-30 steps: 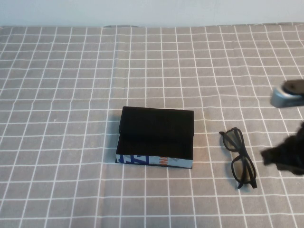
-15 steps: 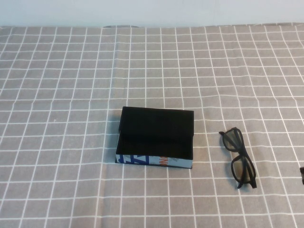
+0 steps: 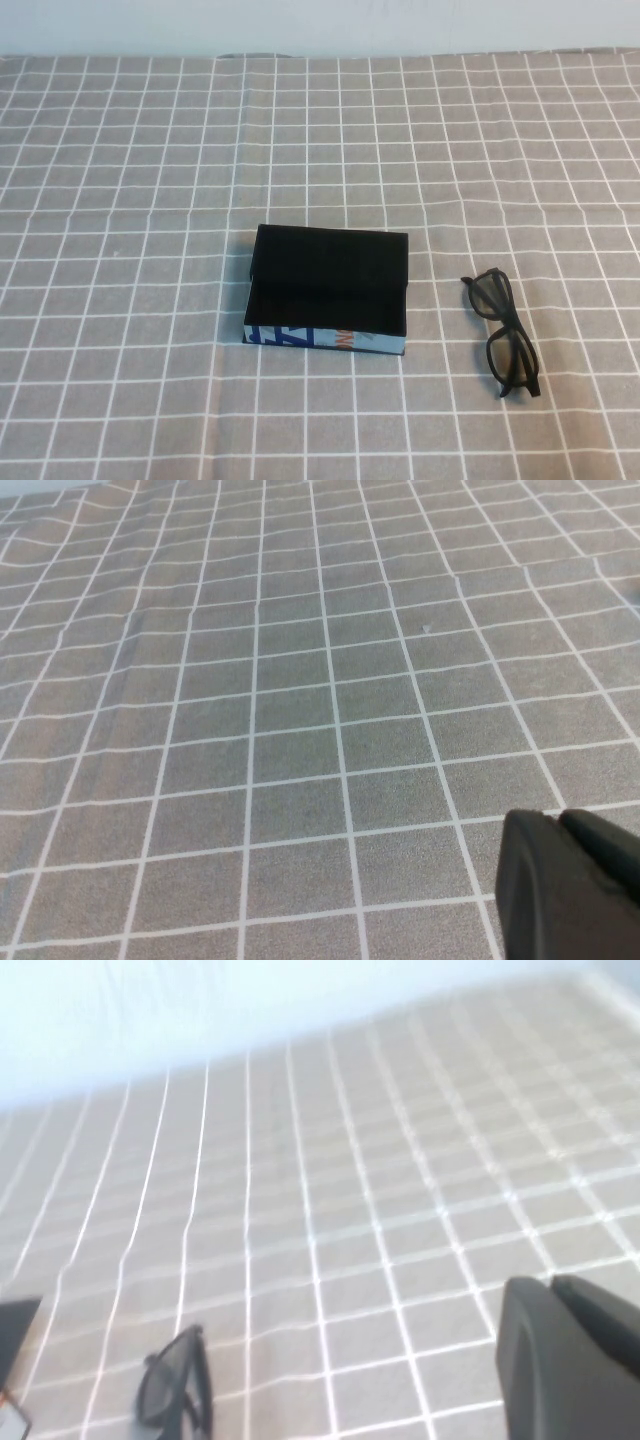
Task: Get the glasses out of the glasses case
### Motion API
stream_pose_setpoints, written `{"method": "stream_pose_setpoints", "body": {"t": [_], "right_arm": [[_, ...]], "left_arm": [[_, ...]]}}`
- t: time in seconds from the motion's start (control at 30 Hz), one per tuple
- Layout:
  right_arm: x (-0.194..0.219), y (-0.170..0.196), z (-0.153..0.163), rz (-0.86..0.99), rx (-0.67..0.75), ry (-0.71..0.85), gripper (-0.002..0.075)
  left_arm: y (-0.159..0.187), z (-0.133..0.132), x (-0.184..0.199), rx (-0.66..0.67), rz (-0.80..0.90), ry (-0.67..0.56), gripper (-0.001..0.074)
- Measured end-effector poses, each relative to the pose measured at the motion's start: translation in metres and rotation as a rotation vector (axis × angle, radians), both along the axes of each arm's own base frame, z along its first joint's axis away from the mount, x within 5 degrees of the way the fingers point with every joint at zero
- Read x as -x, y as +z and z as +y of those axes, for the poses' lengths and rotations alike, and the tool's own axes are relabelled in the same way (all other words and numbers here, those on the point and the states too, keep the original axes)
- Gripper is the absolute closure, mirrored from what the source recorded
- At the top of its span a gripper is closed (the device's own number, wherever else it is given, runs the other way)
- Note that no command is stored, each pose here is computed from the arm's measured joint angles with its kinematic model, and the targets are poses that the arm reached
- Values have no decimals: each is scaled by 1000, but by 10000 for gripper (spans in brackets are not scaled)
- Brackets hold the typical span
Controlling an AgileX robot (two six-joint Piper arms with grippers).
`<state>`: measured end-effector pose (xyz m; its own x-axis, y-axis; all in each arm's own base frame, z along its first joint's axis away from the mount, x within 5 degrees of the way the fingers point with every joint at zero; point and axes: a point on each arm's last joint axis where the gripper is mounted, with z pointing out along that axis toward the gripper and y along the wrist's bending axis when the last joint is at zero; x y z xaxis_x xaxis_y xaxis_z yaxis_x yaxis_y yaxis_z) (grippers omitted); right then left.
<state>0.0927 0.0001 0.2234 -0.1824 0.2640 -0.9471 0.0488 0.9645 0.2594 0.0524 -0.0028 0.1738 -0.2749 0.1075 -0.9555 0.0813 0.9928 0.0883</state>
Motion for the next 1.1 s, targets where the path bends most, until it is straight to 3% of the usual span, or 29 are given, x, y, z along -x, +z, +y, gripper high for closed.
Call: {"method": "stream_pose_setpoints", "body": {"t": [0.2,0.67,0.93,1.1], "right_arm": [[27,-26,-2,-132,-12,-27,744],[36,-31,-1,-123,-40,-29,744],[37,-40,5,-34,119,72,743],[38,-46,8,26,140,115,744]], "left_arm": [[0,0,0,0,0,0,739],[0,0,0,0,0,0,740],[0,0,0,0,0,0,739],[0,0,0,0,0,0,739]]}}
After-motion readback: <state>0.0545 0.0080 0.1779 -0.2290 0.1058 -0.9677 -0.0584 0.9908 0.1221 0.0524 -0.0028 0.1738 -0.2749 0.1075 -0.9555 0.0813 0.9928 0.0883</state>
